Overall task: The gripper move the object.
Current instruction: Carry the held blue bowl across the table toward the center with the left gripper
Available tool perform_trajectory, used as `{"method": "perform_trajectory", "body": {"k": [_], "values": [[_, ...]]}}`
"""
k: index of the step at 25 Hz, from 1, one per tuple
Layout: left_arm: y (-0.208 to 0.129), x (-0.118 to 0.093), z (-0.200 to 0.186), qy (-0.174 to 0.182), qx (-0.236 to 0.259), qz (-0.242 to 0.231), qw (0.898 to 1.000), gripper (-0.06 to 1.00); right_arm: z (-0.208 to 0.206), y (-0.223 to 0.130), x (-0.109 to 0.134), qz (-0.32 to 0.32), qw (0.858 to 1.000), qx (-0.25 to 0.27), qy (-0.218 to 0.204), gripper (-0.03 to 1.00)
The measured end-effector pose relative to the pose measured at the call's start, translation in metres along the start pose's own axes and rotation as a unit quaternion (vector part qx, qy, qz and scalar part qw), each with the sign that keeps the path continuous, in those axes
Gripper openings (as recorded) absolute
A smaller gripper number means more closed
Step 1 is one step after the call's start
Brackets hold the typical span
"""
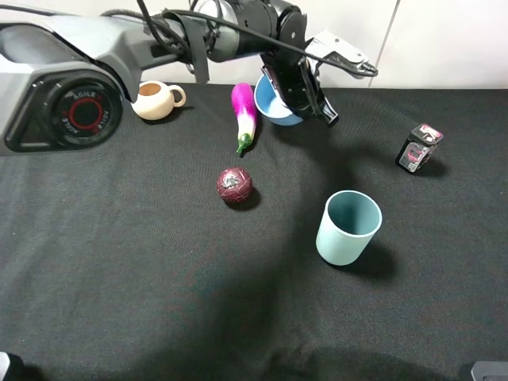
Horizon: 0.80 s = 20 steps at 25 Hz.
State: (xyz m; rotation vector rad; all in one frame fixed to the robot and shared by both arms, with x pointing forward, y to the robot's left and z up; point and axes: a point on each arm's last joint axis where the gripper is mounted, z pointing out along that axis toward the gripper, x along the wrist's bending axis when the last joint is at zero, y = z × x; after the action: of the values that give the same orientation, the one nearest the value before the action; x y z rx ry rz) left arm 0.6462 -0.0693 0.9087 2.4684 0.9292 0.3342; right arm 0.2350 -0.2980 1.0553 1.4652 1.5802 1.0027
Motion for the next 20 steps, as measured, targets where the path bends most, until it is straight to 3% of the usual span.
{"method": "perform_trajectory", "body": {"k": [8,20], "values": [[0.0035,-0.0013,-0.0001,0.001,-0.018,0.001,1.000,0.05,0.0000,0.0000,0.0001,0.000,1.000,0.000,0.000,0.69],[0.0001,-0.0017,0.0000,-0.001,0.000,0.001,1.000,0.07,0.0000,0.0000,0.0001,0.000,1.000,0.000,0.000,0.69]]}}
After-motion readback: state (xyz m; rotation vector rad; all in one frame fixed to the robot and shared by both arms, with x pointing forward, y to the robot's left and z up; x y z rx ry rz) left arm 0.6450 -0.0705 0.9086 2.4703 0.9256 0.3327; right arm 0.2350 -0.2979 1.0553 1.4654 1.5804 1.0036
